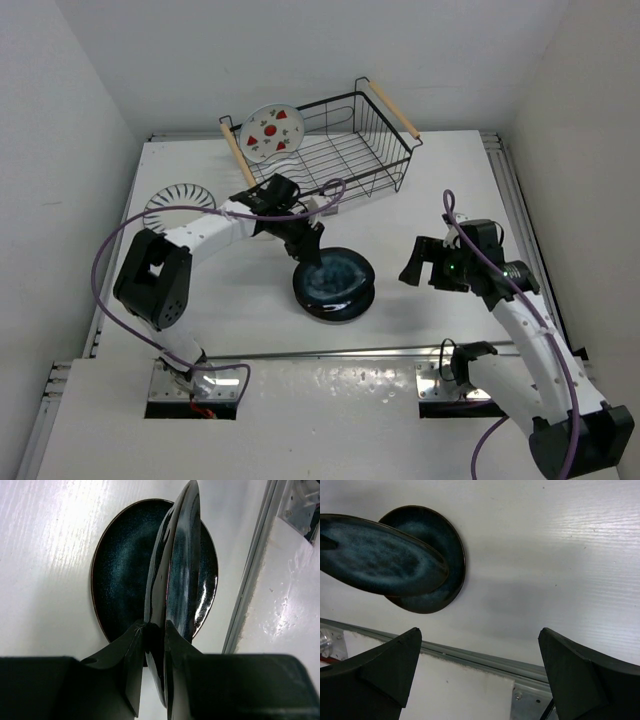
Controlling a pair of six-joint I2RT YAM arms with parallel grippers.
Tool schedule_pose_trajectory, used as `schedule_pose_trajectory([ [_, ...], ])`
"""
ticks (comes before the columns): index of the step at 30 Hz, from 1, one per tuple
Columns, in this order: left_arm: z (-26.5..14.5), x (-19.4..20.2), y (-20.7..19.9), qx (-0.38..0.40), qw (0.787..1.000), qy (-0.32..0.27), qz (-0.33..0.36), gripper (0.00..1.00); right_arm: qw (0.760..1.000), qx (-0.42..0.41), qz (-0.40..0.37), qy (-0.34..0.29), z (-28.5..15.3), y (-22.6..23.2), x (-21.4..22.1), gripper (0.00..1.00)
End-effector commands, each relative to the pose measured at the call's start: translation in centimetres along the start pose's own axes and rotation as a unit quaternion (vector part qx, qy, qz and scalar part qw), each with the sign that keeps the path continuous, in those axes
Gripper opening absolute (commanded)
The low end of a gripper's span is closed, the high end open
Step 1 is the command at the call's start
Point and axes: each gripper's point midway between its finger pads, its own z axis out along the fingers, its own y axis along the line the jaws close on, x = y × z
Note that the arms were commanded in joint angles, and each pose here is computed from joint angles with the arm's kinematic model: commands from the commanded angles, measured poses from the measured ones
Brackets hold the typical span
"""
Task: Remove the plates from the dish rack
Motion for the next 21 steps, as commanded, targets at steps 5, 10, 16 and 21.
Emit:
schedule_pose_trajectory([
  [5,0.2,-3.1,-1.8,0.079,0.994,-0.040,0.062,0.06,0.999,-0.032,0.023,0.006,1.5,0.8,0.4,0.97],
  [10,1.0,-2.2,-1.7,0.108,0.993,-0.015,0.053,0.09,0.999,-0.039,0.034,0.014,2.4,1.2,0.9,0.96],
  [16,1.5,-2.0,-0.1,0.080,0.995,-0.003,0.061,0.38,0.997,-0.059,0.038,0.018,3.9,2.5,1.0,0.96],
  [21,1.9,-1.6,1.1,0.055,0.997,0.009,0.057,0.41,0.997,-0.064,0.033,0.031,5.6,3.4,1.4,0.94],
])
